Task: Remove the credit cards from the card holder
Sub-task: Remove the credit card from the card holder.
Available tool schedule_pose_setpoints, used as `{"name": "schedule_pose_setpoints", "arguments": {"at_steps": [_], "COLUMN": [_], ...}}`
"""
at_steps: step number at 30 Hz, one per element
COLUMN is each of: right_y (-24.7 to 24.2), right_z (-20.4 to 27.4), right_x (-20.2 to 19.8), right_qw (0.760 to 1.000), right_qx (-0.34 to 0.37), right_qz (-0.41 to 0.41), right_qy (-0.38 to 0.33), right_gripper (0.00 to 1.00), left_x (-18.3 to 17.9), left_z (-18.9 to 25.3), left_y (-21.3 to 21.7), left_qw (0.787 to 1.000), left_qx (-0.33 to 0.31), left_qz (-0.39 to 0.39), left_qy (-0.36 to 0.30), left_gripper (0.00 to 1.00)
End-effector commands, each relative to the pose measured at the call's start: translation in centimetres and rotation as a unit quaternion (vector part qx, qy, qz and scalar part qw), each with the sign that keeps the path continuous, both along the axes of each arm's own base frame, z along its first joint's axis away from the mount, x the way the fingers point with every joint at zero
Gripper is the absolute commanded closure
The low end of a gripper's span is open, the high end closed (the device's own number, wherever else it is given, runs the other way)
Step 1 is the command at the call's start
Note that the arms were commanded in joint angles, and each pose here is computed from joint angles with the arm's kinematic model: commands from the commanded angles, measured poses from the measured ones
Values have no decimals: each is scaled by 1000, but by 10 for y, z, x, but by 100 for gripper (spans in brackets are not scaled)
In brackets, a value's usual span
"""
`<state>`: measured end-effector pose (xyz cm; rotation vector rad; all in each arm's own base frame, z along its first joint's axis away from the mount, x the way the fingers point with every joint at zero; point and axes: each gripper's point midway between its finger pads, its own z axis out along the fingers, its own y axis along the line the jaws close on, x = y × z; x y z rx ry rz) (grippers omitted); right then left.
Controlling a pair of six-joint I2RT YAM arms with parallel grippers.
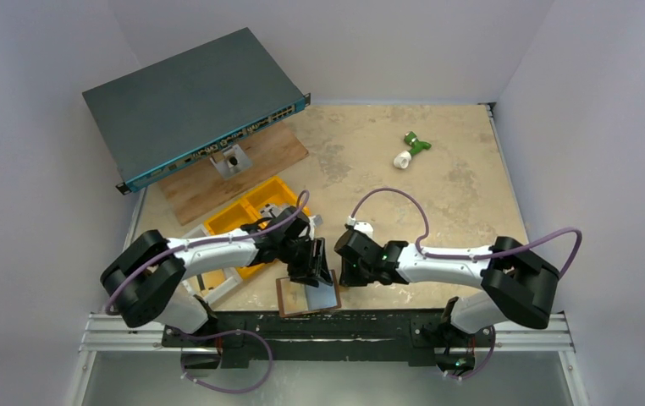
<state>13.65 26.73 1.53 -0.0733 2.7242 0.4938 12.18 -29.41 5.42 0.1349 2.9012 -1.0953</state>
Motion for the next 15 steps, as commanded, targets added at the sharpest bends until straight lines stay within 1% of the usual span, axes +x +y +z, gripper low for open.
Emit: {"name": "schedule_pose_setpoints", "arguments": {"at_steps": [1,7,11,15], "right_y": [-1,-4,-3,-1], "right_z": [3,9,15,23], "right_x": [-4,-4,-2,1], "right_qw": [1000,1000,1000,999], "right_qx": [13,21,24,26], "right_qz": [-8,-15,-15,-15], "right_qy": [6,0,-6,-13], "right_gripper": [87,87,87,87], "left_x": [10,10,10,11], "left_z": [6,-10,-12,-6], "left_y": [-25,-27,-25,-25], "left_qw": [1000,1000,1000,1000], "left_qx": [-28,-10,-3,-4], "left_qz": [-2,-2,-2,-4], "left_qy": [-3,12,12,2], "left_gripper": [51,48,43,38]}}
